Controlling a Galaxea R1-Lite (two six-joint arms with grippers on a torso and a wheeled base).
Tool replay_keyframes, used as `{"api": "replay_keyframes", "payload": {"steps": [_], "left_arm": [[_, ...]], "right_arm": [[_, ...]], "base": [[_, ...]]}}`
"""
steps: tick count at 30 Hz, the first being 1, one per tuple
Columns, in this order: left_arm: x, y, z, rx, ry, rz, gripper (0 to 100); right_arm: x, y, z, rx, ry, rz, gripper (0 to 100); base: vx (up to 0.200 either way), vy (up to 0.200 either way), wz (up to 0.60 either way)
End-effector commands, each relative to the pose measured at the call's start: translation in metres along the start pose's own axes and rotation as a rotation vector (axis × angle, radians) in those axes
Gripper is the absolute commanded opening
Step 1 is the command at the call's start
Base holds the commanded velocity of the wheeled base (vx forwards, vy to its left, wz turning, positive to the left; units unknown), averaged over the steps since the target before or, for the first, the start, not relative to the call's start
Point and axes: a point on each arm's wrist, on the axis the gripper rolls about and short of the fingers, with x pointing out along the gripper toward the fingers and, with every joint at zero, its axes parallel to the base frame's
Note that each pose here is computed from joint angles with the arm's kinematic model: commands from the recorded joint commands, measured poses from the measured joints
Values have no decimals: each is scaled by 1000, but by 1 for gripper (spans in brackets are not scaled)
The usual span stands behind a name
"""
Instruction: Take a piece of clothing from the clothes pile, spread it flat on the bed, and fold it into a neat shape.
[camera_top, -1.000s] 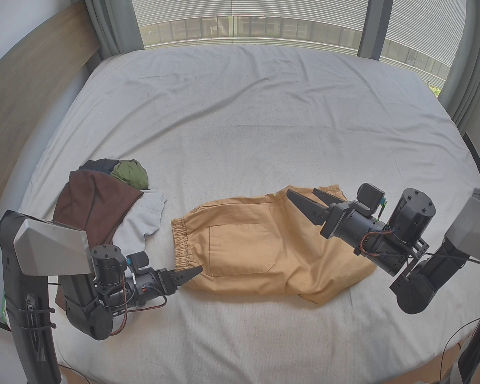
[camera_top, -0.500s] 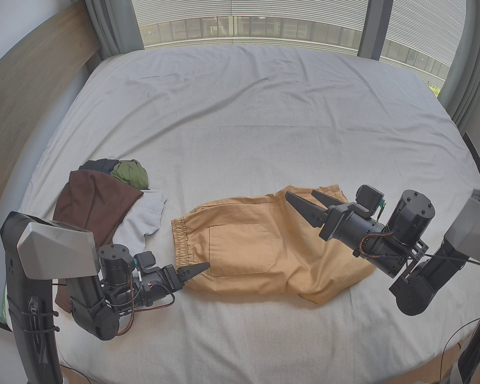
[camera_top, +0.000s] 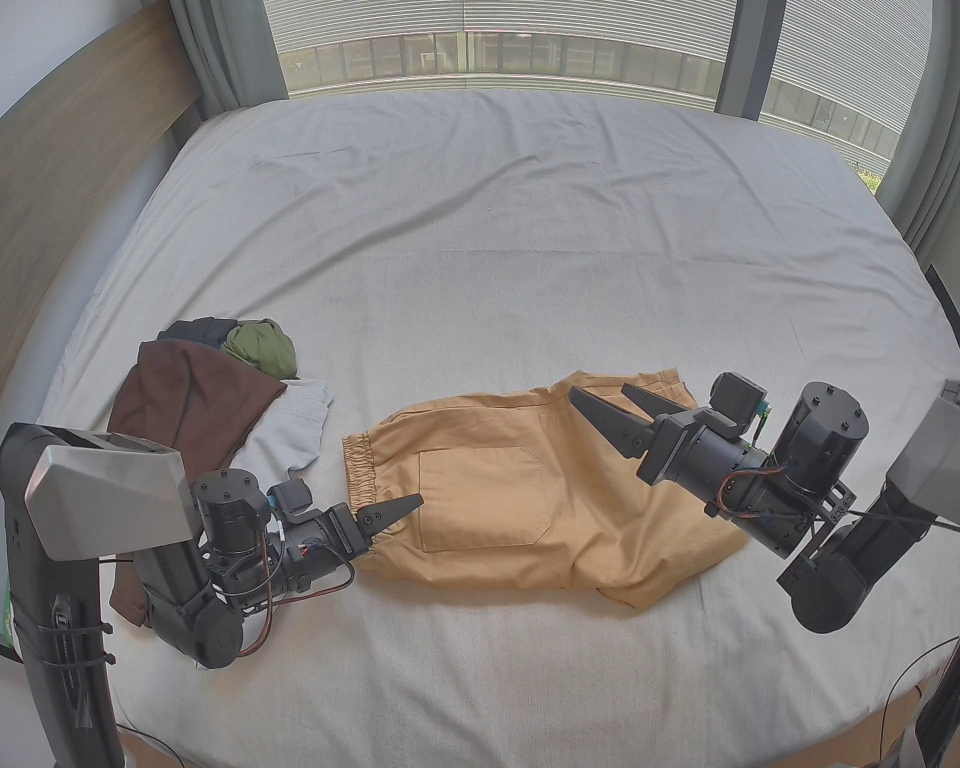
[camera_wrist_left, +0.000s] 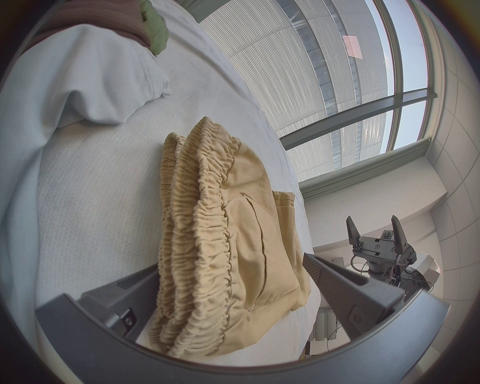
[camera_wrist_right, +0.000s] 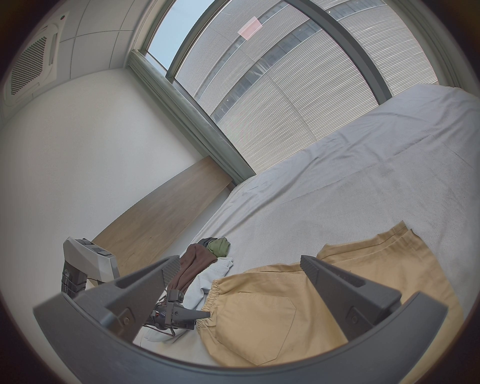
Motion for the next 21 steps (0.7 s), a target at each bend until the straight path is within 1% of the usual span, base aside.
{"api": "replay_keyframes", "payload": {"steps": [1,8,9,11,15,16,17,19,21], "left_arm": [[3,0,1,5,-6,-9,100],[5,2,-1,-10,-5,0,100],[7,3,0,-13,-13,5,0],[8,4,-1,-18,-22,16,0],[10,3,9,-3,-74,25,0],[10,3,9,-3,-74,25,0],[9,3,12,5,-105,43,0],[6,-1,17,12,-138,57,0],[2,-6,21,27,-158,62,0]], "right_arm": [[0,-1,-2,2,5,-1,100],[1,-2,-4,1,11,-4,100],[1,-2,-4,1,10,-5,100],[1,-3,-3,0,7,-5,100],[0,-4,-3,0,8,-11,100],[0,-4,-3,0,8,-11,100],[0,-5,-4,1,9,-13,100],[1,-6,-5,1,12,-14,100],[1,-7,-6,1,16,-19,100]], "base": [[0,0,0],[0,0,0],[0,0,0],[0,0,0],[0,0,0],[0,0,0],[0,0,0],[0,0,0],[0,0,0]]}}
